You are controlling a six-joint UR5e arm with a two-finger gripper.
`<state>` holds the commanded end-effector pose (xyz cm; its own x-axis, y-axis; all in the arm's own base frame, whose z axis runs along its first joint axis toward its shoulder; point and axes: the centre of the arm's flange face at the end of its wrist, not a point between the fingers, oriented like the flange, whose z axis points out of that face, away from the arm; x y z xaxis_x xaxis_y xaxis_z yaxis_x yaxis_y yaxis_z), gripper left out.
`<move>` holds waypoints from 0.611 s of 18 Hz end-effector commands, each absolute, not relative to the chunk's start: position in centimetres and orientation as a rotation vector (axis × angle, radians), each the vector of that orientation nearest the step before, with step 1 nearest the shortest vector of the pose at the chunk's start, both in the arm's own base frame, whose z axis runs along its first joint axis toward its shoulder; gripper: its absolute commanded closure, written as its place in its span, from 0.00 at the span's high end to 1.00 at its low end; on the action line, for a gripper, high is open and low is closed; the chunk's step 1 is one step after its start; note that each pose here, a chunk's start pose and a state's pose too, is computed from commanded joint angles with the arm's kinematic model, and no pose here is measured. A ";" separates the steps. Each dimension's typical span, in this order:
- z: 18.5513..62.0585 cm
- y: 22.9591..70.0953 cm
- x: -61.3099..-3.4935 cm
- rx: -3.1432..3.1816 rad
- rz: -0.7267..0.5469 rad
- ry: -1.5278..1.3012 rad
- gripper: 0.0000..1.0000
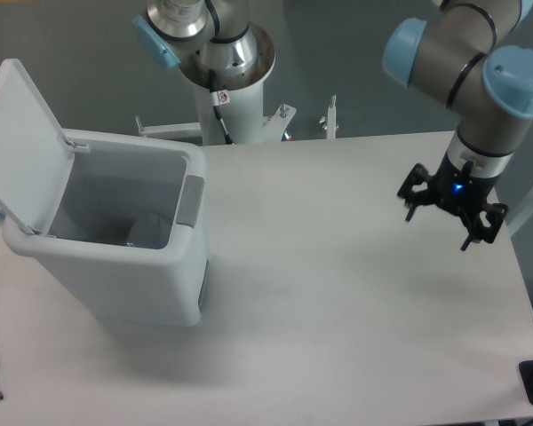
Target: Place the trash in the trash can
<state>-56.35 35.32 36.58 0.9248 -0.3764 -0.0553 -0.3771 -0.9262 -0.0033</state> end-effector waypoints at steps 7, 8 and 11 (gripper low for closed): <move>36.8 35.8 -55.7 -3.093 0.099 0.715 1.00; 36.3 35.8 -55.5 -3.095 0.095 0.715 1.00; 36.1 35.5 -55.4 -3.091 0.089 0.713 1.00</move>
